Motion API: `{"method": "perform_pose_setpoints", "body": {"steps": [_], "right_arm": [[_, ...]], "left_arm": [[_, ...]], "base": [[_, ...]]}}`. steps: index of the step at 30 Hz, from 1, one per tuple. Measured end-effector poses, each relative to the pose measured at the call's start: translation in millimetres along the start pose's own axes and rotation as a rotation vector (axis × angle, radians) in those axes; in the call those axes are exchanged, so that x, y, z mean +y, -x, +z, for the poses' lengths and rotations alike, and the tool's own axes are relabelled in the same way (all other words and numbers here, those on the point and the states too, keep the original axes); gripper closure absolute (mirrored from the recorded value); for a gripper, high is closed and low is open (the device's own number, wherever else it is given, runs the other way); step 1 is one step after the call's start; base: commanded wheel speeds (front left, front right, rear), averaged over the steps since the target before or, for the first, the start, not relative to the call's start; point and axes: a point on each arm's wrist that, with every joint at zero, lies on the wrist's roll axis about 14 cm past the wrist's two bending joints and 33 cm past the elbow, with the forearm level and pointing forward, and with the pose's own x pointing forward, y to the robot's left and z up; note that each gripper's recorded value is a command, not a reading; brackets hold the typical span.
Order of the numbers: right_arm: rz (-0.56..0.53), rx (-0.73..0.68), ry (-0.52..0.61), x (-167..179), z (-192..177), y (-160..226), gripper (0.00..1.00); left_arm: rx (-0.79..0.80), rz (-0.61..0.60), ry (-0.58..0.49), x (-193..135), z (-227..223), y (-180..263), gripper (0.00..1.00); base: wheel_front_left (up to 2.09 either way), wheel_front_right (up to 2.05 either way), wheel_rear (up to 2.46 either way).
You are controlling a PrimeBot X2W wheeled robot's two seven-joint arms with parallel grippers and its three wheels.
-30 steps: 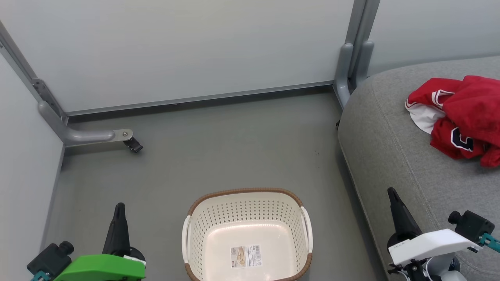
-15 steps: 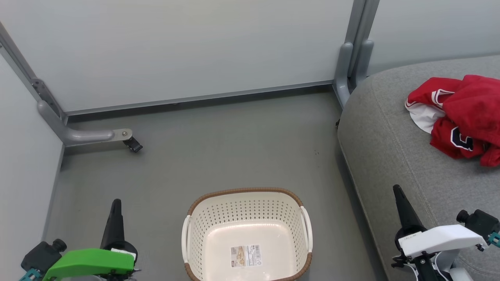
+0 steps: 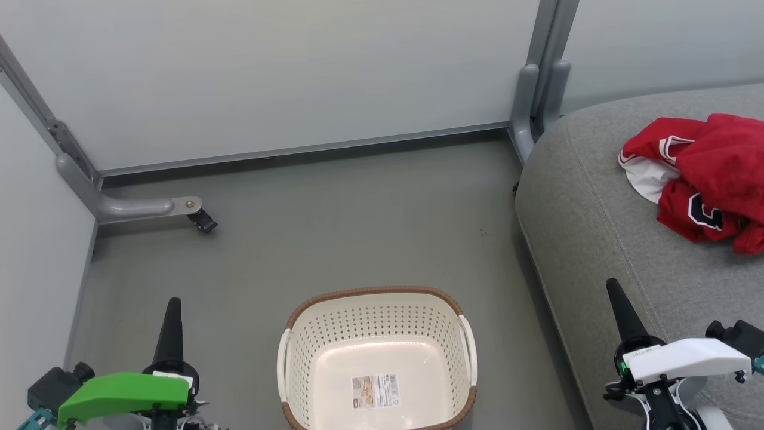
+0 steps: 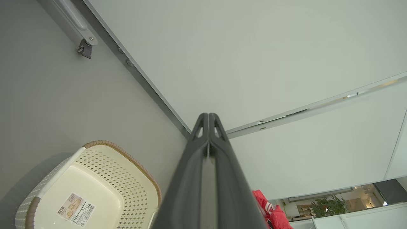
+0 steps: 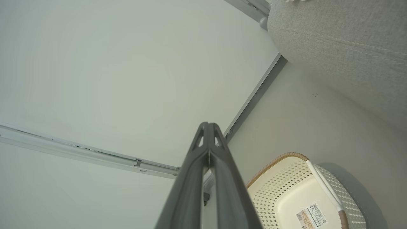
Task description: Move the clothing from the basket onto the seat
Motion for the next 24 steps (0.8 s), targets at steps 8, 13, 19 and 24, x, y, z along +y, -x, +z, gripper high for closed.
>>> {"method": "perform_pose_setpoints", "body": {"steps": [8, 13, 19, 24], "right_arm": [[-0.007, -0.001, -0.076, -1.7, 2.7, -1.5, 1.0], [-0.009, -0.005, -0.123, -2.2, 4.9, -2.7, 1.0], [-0.009, -0.008, -0.175, -2.5, 7.2, -3.9, 1.0], [-0.011, -0.008, -0.214, -3.5, 8.4, -4.4, 1.0]], "left_arm": [[0.004, -0.004, 0.074, -0.6, 1.6, -3.2, 1.0], [0.003, -0.006, 0.12, -1.1, 3.2, -5.1, 1.0], [0.003, -0.015, 0.171, -2.7, 5.3, -7.6, 1.0], [0.004, -0.016, 0.208, -3.0, 6.5, -9.3, 1.0]], "base": [[0.0, 0.0, 0.0], [0.0, 0.0, 0.0], [0.0, 0.0, 0.0], [0.0, 0.0, 0.0]]}}
